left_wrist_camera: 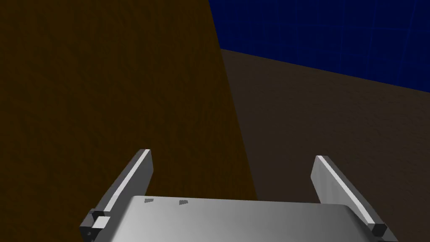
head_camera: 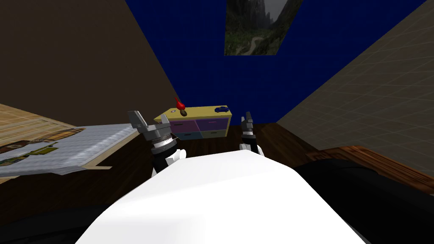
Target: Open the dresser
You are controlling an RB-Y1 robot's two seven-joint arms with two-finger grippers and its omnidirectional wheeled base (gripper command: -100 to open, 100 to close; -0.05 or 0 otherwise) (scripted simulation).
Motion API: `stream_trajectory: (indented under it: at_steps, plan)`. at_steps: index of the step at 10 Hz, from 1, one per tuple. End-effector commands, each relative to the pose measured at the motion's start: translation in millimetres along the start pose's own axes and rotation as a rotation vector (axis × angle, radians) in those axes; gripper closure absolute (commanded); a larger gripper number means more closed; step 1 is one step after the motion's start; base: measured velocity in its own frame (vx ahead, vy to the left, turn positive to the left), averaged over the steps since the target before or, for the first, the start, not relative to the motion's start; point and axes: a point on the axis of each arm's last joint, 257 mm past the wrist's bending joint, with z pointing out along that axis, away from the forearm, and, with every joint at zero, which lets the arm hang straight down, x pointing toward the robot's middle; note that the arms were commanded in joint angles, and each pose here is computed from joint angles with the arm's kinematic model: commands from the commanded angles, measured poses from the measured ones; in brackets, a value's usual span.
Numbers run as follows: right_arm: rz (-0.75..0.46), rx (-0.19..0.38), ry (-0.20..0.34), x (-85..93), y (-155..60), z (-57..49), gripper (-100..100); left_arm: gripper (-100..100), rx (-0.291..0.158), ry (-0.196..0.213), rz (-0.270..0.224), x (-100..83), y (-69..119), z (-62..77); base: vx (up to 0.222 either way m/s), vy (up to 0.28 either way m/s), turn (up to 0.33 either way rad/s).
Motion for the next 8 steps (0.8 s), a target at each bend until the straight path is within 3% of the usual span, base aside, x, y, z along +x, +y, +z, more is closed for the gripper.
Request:
stream_trajectory:
  at_steps: [1,8]
  plan:
    - [0.000,0.000,0.000,0.0,0.0,0.0,0,0,0.000,0.000,0.000,0.0,0.0,0.0,0.000,0.000,0.000]
    - [0.000,0.000,0.000,0.0,0.2,0.0,0,0,0.000,0.000,0.000,0.0,-0.1,0.1,0.000,0.000,0.000]
